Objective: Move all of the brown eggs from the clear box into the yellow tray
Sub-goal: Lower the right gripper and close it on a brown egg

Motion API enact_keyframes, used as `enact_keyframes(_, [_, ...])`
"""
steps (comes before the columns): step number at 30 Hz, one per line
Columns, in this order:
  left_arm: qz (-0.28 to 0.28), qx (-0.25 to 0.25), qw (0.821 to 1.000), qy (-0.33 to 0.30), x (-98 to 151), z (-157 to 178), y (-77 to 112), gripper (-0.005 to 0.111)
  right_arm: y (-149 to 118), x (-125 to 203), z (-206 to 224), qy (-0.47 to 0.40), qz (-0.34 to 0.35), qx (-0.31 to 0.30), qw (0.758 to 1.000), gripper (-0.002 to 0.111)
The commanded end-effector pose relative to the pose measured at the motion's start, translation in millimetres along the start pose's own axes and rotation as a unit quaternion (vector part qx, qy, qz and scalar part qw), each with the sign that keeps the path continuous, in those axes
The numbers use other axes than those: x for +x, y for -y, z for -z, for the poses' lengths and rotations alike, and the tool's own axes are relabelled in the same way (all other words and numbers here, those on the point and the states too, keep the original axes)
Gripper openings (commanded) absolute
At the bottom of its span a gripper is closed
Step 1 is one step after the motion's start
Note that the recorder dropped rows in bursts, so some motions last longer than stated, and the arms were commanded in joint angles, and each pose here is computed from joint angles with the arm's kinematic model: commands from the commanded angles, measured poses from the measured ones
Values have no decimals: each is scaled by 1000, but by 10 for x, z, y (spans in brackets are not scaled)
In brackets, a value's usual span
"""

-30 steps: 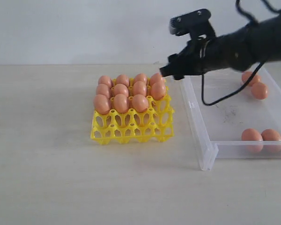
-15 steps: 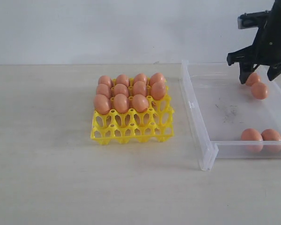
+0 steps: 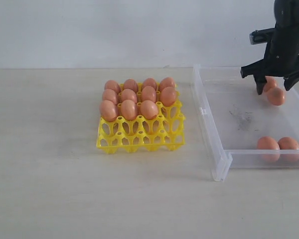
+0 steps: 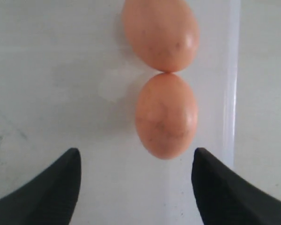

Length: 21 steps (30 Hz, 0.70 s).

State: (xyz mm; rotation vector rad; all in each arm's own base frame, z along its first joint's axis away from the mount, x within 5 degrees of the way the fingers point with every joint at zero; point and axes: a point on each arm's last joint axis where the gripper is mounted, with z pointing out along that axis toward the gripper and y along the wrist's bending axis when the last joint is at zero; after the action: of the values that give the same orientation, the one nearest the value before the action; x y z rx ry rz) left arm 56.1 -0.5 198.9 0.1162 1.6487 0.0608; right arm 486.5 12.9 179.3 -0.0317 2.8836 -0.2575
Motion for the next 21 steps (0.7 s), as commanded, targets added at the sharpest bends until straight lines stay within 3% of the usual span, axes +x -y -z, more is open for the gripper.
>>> enact_keyframes(1, [3,3,1000,0,10,-2,5,4,138,-62,-67,11,-12,14,1000,60])
enact_keyframes(13, [3,3,1000,0,10,-2,5,4,216,-124,-344,36,-25,2,999,60])
enact_keyframes(18, [3,3,1000,0,10,-2,5,4,214,-130,-344,39,-26,1,999,40])
enact_keyframes(21, [3,3,1000,0,10,-2,5,4,214,-130,-344,39,-22,1,999,36])
